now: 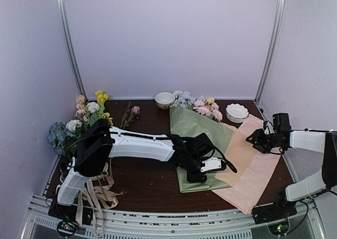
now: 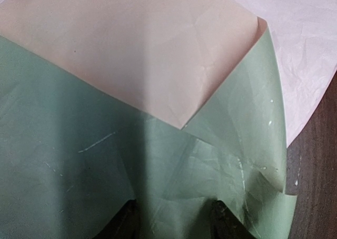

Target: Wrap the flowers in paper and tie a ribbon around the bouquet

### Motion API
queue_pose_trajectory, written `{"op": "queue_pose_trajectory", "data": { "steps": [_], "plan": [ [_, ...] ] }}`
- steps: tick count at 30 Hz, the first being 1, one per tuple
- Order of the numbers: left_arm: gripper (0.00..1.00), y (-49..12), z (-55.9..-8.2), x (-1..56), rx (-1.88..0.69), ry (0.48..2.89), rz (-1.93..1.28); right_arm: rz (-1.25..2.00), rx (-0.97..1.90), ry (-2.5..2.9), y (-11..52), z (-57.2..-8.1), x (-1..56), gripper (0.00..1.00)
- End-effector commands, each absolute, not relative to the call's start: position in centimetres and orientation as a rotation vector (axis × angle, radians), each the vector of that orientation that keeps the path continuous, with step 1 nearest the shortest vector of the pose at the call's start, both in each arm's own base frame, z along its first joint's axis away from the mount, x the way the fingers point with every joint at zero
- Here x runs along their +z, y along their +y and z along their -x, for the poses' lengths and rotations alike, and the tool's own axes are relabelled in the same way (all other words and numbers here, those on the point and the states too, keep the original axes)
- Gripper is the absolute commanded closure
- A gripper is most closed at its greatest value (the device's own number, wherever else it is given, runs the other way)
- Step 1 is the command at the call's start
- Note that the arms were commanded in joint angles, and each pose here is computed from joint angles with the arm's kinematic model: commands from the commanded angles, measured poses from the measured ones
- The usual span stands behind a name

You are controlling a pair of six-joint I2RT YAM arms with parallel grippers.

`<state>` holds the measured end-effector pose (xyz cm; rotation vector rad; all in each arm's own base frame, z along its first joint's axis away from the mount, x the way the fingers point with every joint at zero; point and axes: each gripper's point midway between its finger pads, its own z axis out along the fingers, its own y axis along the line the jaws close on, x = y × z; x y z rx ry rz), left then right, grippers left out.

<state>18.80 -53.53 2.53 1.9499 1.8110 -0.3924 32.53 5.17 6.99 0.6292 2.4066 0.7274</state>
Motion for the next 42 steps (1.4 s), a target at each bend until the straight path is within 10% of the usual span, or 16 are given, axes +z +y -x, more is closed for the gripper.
{"op": "queue_pose_trajectory", "data": {
  "steps": [1,14,26,42],
  "plan": [
    [0.50,-53.7,-19.0,2.4,-0.420,1.824,-1.939,-0.744,0.468,2.377,-1.1,-32.9,7.7,0.48],
    [0.50,-53.6,-19.0,2.3,-0.423,1.821,-1.943,-0.859,0.741,2.402,-0.6,-37.0,4.4,0.33],
    [0.50,-53.7,-19.0,2.4,-0.424,1.820,-1.942,-0.885,0.422,2.421,-4.8,-37.3,5.5,0.23],
    [0.50,-53.6,-19.0,2.3,-0.429,1.821,-1.944,-0.851,0.708,2.512,-0.9,-36.4,2.6,0.26]
  ]
}}
